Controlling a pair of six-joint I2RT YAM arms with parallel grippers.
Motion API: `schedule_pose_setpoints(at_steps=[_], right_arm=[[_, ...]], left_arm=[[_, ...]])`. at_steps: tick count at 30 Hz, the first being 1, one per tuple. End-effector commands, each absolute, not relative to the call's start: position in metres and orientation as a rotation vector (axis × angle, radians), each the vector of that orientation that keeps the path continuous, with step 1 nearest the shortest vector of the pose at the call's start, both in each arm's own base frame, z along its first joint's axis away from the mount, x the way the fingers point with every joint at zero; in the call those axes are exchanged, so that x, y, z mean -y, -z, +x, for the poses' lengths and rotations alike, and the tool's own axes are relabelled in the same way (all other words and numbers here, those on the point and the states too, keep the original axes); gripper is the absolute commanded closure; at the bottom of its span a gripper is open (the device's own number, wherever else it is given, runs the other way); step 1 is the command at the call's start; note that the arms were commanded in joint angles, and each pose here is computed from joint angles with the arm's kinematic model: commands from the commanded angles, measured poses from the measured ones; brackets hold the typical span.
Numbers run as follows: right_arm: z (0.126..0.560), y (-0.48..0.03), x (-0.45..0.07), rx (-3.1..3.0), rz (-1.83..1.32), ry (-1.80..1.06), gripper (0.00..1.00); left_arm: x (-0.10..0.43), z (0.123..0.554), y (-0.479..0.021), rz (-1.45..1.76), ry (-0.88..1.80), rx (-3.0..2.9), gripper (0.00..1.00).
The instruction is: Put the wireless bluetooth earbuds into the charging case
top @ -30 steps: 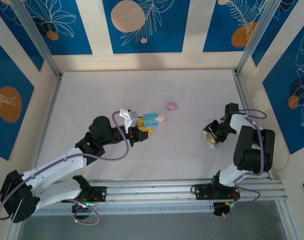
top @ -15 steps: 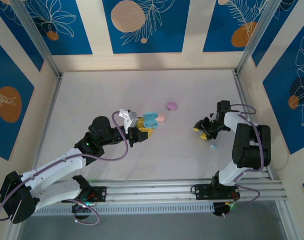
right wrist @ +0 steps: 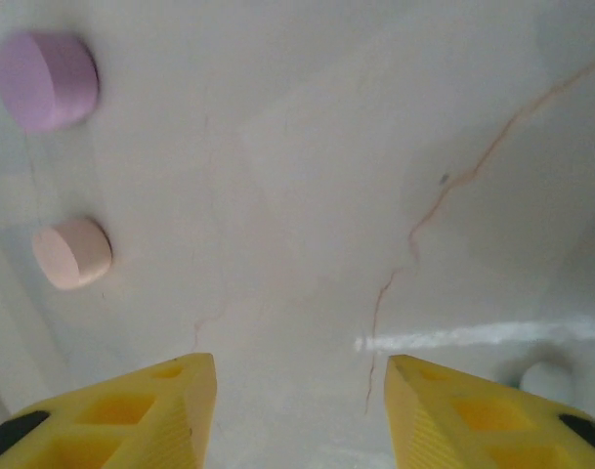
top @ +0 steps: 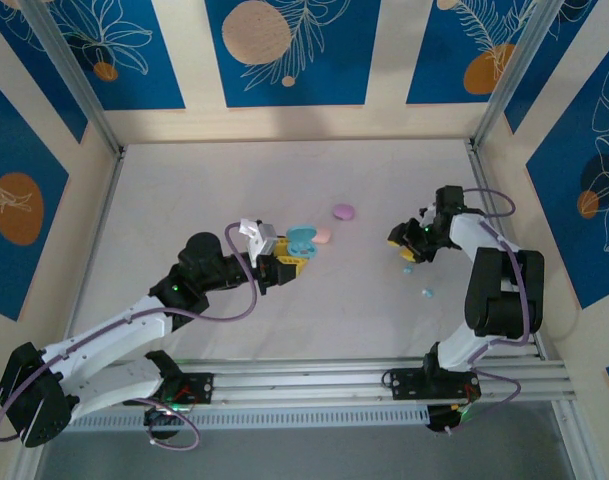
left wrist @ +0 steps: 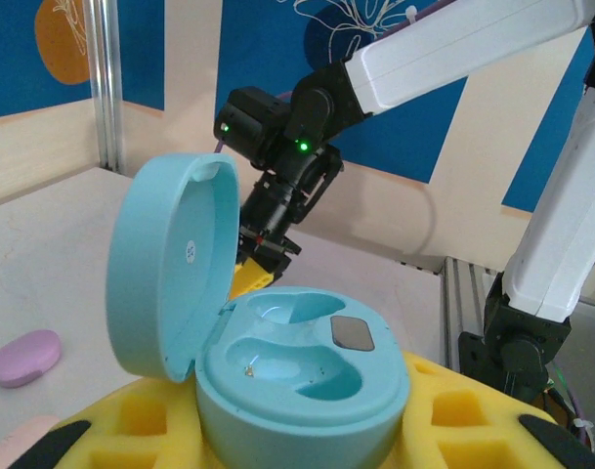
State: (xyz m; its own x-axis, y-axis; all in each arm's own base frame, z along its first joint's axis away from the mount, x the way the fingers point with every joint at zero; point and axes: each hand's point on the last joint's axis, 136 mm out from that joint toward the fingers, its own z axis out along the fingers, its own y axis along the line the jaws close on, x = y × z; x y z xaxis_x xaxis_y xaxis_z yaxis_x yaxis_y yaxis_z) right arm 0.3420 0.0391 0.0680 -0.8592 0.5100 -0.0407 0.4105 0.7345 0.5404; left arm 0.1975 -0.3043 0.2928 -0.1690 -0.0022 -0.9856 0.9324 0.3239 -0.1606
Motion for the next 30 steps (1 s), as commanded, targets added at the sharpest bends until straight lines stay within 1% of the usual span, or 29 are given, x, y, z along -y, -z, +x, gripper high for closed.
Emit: schedule_pose_setpoints(at_steps=[1,9,15,19,30], right_arm=[[0.348,-0.053,-0.023,-2.789,0.765,-0.736,0.48],[0.347,-0.035,-0.022,-2.881,0.785,-0.715,0.47],[0.325,-0.03,-0.022,-2.953,0.895,-0.64,0.48],[0.312,-0.028,-0.026,-2.952,0.952,-0.653,0.48],[0.284,-0.032,-0.052,-2.996,0.969,-0.666,0.48]], left_arm=[[0.308,0.195,-0.307,0.887,1.086,-1.454,0.72],[0.309,0.195,-0.306,0.889,1.087,-1.459,0.72],[0.308,0.195,-0.304,0.892,1.081,-1.457,0.72],[0.309,0.194,-0.306,0.893,1.088,-1.451,0.72],[0.306,0.192,-0.305,0.885,1.089,-1.449,0.72]])
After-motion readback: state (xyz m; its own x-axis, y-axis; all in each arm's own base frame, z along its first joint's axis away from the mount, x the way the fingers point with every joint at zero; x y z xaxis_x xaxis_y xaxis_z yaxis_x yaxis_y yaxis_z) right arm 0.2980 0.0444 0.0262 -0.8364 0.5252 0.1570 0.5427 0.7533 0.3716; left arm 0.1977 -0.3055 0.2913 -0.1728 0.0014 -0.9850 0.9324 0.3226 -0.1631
